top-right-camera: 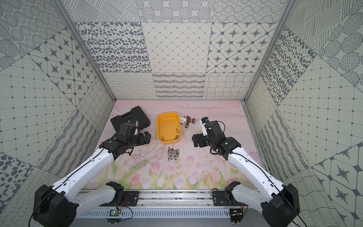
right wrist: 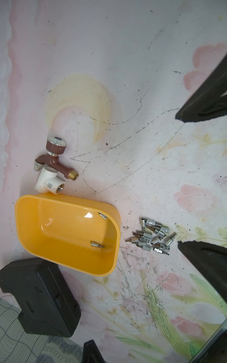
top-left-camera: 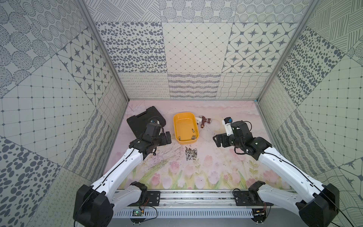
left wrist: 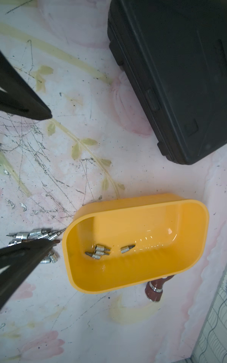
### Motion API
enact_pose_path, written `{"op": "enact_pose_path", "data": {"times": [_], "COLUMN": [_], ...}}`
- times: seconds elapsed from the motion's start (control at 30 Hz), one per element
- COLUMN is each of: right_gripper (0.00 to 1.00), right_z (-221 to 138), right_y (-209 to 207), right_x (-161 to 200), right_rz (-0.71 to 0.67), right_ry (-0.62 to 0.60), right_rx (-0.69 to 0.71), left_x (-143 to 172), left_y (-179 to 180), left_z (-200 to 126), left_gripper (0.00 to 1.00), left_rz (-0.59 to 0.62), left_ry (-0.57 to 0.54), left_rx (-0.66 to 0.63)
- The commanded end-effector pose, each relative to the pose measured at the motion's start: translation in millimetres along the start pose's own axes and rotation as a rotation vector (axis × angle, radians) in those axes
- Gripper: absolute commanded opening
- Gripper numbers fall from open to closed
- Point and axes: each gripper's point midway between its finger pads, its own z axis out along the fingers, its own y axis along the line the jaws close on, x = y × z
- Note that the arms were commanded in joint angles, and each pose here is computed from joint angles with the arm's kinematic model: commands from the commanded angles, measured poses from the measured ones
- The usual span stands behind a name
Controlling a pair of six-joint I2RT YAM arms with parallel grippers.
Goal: Put the bit on the desktop into the storage box
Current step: Pick up the screwdriver bit from the center of the board.
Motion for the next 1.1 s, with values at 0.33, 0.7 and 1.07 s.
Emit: {"op": "enact_pose_path", "data": {"times": [0.33, 0.7, 1.07], "right_gripper": [0.93, 0.73, 0.63], "right_z": [26, 47, 76], "right_y": [38, 77, 123], "right_x": [12, 44, 84], "right_rz": [-0.115, -0.21, -0.378], "right_ry": [0.133, 0.271, 0.426], "right_rx": [-0.053, -0.126, -0.146], "left_x": [23, 40, 45], "left_y": [41, 53, 56], "left_z": [20, 34, 43], "left_gripper": [0.99, 0.99, 0.99], "left_rz": [-0.416, -0.463, -0.472], "left_ry": [-0.017, 0.029, 0.052], "left_rx": [0.035, 0.008, -0.003]}}
